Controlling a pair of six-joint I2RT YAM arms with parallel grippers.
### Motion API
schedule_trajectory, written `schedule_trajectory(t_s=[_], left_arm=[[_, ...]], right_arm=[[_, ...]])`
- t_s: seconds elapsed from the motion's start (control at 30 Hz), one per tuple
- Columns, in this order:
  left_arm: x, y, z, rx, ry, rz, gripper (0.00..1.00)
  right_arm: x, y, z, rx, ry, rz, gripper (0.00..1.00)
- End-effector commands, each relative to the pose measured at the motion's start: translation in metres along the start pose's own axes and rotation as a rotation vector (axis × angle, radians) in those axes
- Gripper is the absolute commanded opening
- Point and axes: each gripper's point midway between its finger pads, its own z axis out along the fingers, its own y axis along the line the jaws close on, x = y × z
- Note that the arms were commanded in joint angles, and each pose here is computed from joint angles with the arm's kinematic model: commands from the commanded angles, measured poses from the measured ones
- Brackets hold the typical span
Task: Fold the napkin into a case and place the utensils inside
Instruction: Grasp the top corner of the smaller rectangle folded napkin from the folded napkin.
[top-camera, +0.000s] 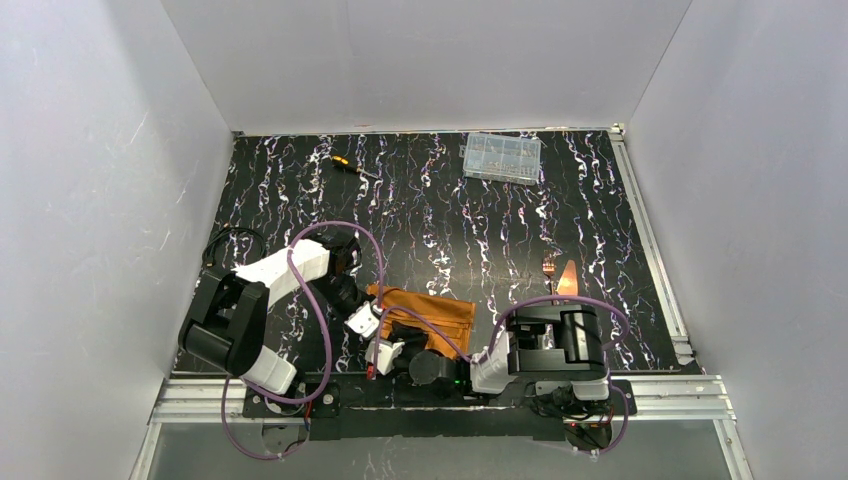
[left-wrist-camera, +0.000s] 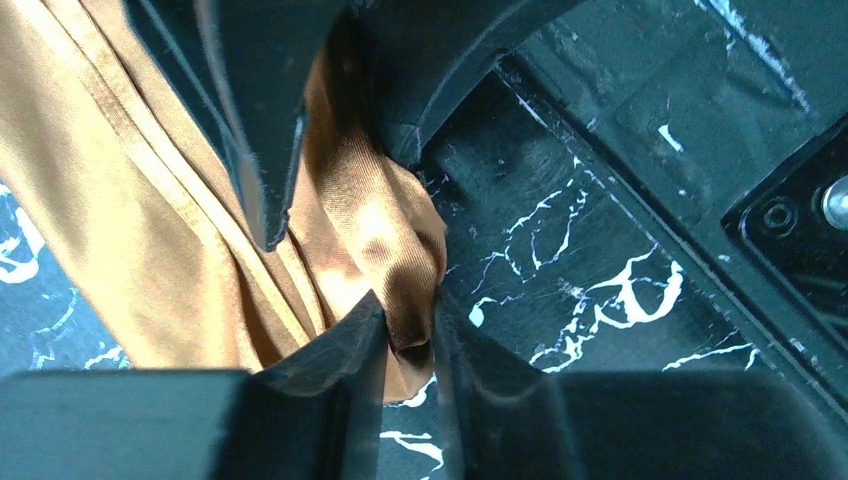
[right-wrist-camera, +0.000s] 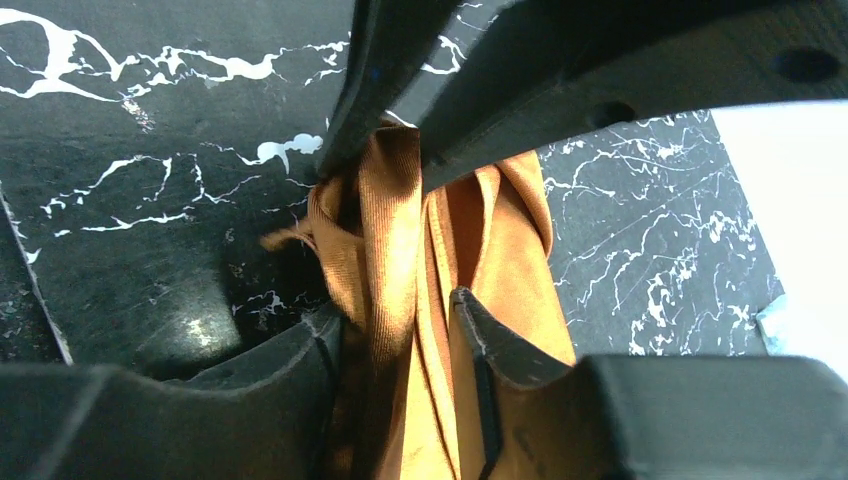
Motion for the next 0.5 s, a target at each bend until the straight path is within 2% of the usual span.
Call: schedule_trajectory(t_s=[0.0,0.03,0.1,0.47], left_arm=[[-0.007,-0.001,-0.005,0.001,-0.006,-0.018,0.31],[-0.007,-0.001,-0.007,-0.004,-0.003,-0.024,0.39],[-0.006,0.001,-0.013,-0.030,0.007,-0.036,0.46],[-0.009,0.010,-0.068,-0.161,0.063,-0.106,0.53]], right_arm=[[-0.021,0.002,0.004,0.013,-0.060,0.087,0.43],[-0.021,0.002,0.003,0.013,-0.059,0.091,0.42],[-0.019,0.003,0.001,0.008,-0.053,0.097,0.42],[-0.015,0.004,-0.005,-0.005,-0.040,0.154,0.47]])
